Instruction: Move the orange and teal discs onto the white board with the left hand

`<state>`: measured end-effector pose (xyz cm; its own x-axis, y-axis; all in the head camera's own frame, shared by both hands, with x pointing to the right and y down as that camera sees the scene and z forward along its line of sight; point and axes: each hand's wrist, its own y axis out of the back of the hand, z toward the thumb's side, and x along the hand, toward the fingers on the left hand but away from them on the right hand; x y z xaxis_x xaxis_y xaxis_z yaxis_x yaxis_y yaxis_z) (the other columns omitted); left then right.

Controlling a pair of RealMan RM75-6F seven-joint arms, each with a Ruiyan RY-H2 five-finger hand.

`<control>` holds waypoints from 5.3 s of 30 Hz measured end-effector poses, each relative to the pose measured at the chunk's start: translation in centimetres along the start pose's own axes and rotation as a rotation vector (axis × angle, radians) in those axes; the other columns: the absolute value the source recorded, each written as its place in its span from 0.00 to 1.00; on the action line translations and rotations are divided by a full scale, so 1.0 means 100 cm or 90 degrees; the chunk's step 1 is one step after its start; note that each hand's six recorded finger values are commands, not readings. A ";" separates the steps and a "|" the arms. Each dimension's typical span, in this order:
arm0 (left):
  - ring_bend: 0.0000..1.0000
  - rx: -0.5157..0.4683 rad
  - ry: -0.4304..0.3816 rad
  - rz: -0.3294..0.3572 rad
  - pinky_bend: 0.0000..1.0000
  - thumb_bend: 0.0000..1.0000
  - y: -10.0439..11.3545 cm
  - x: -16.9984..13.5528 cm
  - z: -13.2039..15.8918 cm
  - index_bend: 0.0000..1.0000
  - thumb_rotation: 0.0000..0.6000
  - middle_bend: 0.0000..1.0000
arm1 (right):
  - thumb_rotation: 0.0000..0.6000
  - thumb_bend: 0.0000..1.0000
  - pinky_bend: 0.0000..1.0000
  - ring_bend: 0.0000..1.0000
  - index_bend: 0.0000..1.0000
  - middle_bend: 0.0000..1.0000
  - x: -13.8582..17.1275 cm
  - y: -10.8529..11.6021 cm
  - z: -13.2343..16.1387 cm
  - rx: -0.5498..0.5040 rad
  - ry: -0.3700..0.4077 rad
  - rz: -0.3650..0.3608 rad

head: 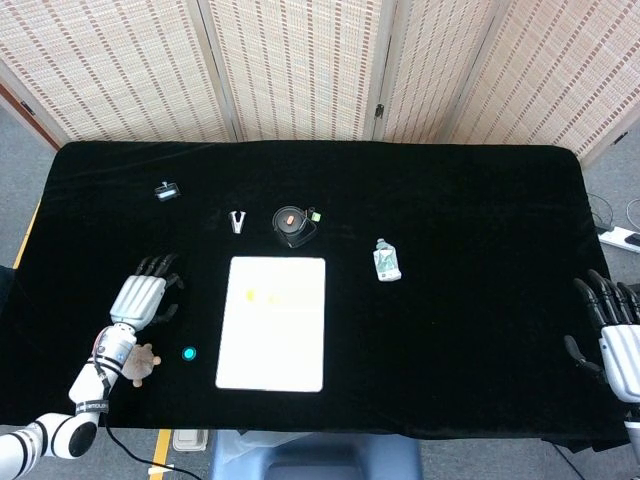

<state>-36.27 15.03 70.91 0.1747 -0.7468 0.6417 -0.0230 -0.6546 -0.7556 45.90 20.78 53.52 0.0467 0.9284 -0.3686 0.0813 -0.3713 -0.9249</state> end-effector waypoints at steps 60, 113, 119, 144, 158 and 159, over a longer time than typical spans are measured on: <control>0.00 -0.005 0.075 -0.034 0.00 0.44 -0.033 -0.014 -0.052 0.52 1.00 0.08 | 1.00 0.43 0.00 0.00 0.00 0.00 0.003 0.003 0.002 0.003 -0.003 -0.005; 0.00 0.052 -0.205 -0.041 0.00 0.38 -0.021 -0.021 0.109 0.40 1.00 0.07 | 1.00 0.43 0.00 0.00 0.00 0.00 0.003 0.002 -0.006 0.001 -0.013 -0.002; 0.00 0.063 -0.166 -0.034 0.00 0.39 -0.017 -0.040 0.073 0.41 1.00 0.07 | 1.00 0.43 0.00 0.00 0.00 0.00 0.002 0.000 -0.003 -0.002 -0.006 0.002; 0.00 0.070 -0.126 -0.058 0.00 0.38 -0.049 -0.076 0.038 0.42 1.00 0.07 | 1.00 0.43 0.00 0.00 0.00 0.00 -0.002 -0.001 0.006 -0.001 0.009 0.002; 0.00 0.086 -0.115 -0.065 0.00 0.39 -0.056 -0.069 0.036 0.45 1.00 0.07 | 1.00 0.43 0.00 0.00 0.00 0.00 -0.002 -0.001 0.004 0.000 0.007 0.003; 0.00 0.085 -0.115 -0.066 0.00 0.39 -0.056 -0.069 0.036 0.45 1.00 0.07 | 1.00 0.43 0.00 0.00 0.00 0.00 -0.002 -0.001 0.005 0.000 0.007 0.003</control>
<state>-33.83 24.30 70.25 0.3422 -0.6360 0.6916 0.1322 -0.6962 -0.7056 45.43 20.67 53.68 0.0575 0.9265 -0.3719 0.0811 -0.3756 -0.9232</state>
